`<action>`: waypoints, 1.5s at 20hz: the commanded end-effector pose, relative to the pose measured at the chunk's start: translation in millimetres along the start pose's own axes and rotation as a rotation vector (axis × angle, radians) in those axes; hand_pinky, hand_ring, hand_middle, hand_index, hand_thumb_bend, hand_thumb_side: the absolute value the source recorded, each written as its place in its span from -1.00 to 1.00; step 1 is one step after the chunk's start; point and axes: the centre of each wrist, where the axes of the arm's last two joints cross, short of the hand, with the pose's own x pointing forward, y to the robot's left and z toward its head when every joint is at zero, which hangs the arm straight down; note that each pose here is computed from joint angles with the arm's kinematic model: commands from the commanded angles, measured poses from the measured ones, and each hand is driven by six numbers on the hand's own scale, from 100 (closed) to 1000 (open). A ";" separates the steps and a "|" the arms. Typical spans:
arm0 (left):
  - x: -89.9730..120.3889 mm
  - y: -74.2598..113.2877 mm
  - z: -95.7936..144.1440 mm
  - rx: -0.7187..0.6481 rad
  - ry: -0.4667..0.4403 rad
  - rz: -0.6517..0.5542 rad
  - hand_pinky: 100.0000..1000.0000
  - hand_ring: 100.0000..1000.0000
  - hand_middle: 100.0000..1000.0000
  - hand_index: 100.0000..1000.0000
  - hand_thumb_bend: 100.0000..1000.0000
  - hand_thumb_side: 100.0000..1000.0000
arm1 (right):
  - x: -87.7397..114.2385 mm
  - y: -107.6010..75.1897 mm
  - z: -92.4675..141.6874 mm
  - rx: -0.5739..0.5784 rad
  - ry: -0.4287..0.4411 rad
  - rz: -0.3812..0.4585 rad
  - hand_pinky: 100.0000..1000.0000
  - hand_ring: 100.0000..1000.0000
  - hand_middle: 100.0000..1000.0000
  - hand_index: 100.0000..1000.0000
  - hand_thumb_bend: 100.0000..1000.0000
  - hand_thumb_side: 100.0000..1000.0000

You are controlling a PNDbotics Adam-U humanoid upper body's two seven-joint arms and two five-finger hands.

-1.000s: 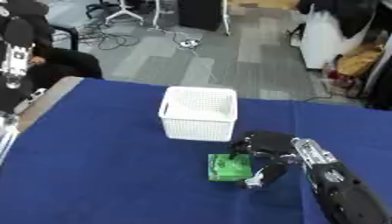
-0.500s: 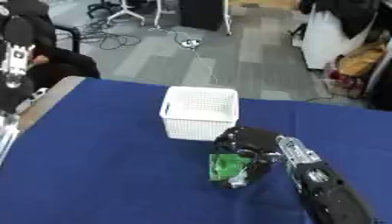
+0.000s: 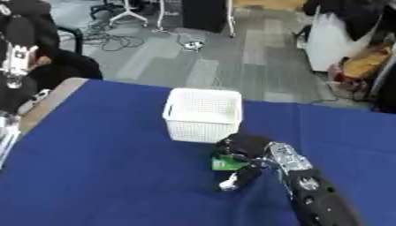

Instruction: Pick up objects on the table and place them in the box.

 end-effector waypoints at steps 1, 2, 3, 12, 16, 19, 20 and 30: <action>4.4 3.8 -7.1 0.009 -0.029 0.000 -0.33 -0.04 0.20 0.30 -0.84 0.90 | -6.6 -7.5 9.0 -0.012 0.047 0.004 0.74 0.59 0.48 0.78 0.28 1.00; 4.3 3.8 -6.9 0.008 -0.028 -0.001 -0.33 -0.04 0.20 0.30 -0.84 0.90 | -7.6 -10.6 11.0 -0.028 0.059 0.007 0.74 0.58 0.47 0.77 0.24 1.00; 4.2 3.8 -6.8 0.008 -0.028 -0.001 -0.33 -0.04 0.20 0.30 -0.84 0.91 | -9.1 -14.2 13.4 -0.049 0.075 0.012 0.73 0.57 0.45 0.75 0.23 1.00; 3.5 4.2 -6.2 0.006 -0.026 -0.004 -0.33 -0.04 0.20 0.30 -0.84 0.91 | -26.7 -2.2 28.1 -0.141 0.202 0.068 0.60 0.47 0.36 0.71 0.34 1.00; 3.0 4.3 -5.6 0.002 -0.024 -0.005 -0.33 -0.04 0.20 0.30 -0.84 0.91 | -43.9 11.4 37.1 -0.022 0.149 0.077 0.75 0.55 0.43 0.76 0.54 1.00; 2.6 4.7 -5.2 0.001 -0.023 -0.007 -0.33 -0.04 0.20 0.30 -0.84 0.91 | -57.5 14.7 47.2 0.011 0.078 0.084 0.75 0.54 0.42 0.73 0.55 1.00; 2.4 4.9 -5.0 0.000 -0.022 -0.008 -0.34 -0.04 0.20 0.30 -0.84 0.91 | -61.4 14.6 50.7 0.009 0.058 0.089 0.74 0.53 0.42 0.72 0.55 1.00; 2.3 5.1 -4.9 0.000 -0.022 -0.009 -0.33 -0.04 0.20 0.30 -0.84 0.91 | -64.1 13.8 55.6 -0.268 0.024 0.169 0.40 0.13 0.03 0.41 0.52 1.00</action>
